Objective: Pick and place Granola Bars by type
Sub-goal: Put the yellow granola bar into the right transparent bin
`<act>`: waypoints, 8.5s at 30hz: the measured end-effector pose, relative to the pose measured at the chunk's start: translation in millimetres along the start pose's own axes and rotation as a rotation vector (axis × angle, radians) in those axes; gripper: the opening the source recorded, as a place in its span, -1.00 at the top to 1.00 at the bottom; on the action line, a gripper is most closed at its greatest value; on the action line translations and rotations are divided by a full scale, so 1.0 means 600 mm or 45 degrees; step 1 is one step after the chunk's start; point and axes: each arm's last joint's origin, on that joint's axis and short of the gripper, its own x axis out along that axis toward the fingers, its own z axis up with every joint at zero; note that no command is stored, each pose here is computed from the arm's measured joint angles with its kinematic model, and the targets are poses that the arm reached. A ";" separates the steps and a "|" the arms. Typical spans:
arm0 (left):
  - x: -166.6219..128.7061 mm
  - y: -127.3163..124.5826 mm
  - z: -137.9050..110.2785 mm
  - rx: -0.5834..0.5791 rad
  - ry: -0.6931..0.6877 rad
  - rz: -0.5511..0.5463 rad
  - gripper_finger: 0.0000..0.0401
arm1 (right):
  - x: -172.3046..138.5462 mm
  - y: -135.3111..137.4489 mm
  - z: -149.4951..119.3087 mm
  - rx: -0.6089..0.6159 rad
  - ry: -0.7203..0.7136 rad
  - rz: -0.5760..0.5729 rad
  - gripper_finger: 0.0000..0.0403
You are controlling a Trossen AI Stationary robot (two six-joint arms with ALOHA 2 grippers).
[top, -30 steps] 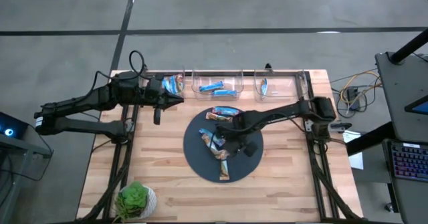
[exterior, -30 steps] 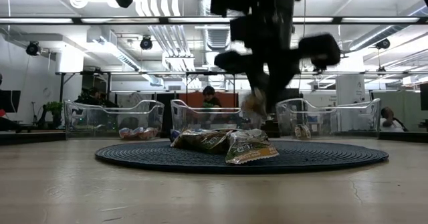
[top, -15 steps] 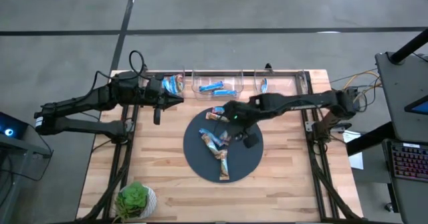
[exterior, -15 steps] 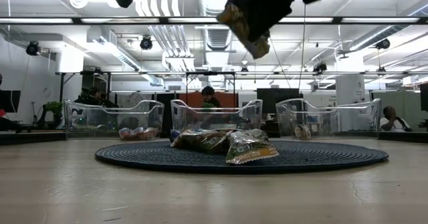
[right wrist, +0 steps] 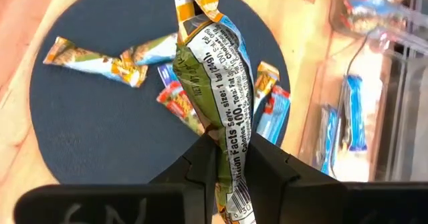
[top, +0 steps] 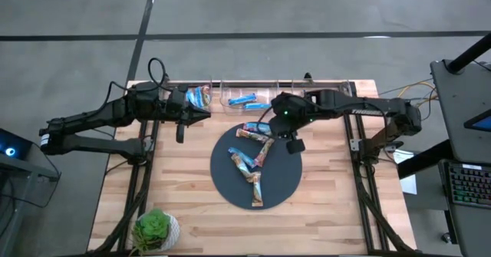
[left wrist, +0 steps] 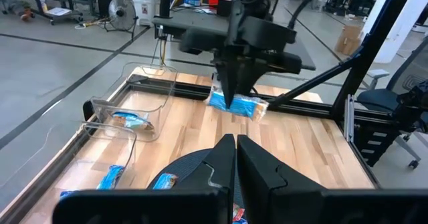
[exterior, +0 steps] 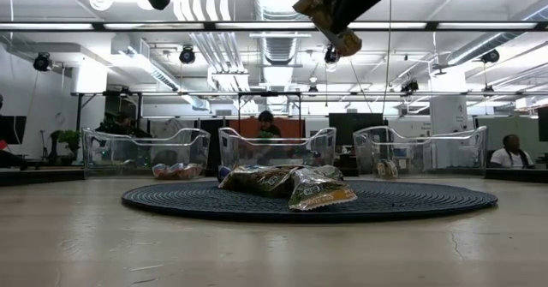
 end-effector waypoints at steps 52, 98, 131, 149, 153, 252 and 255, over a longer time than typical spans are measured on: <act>0.000 0.000 0.000 -0.004 0.000 0.000 1.00 | -0.086 -0.258 -0.298 0.811 0.358 -0.215 0.72; 0.000 0.001 0.000 -0.010 -0.003 0.031 1.00 | 0.044 -0.210 -0.426 0.904 0.532 -0.063 0.72; 0.000 0.001 0.000 -0.014 -0.003 0.030 1.00 | 0.039 -0.200 -0.419 0.937 0.518 0.052 0.91; 0.000 0.001 0.005 -0.007 -0.043 0.027 1.00 | -0.021 -0.182 -0.270 0.760 0.177 0.022 0.96; 0.000 0.001 0.005 -0.007 -0.042 0.028 1.00 | -0.044 -0.163 -0.222 0.704 0.074 0.010 0.96; 0.183 -0.026 -0.016 0.270 0.518 -0.453 -0.23 | -0.024 0.016 -0.025 0.373 -0.284 0.256 0.96; 0.195 -0.027 -0.025 0.326 0.537 -0.475 -0.23 | -0.024 0.016 -0.025 0.373 -0.284 0.256 0.96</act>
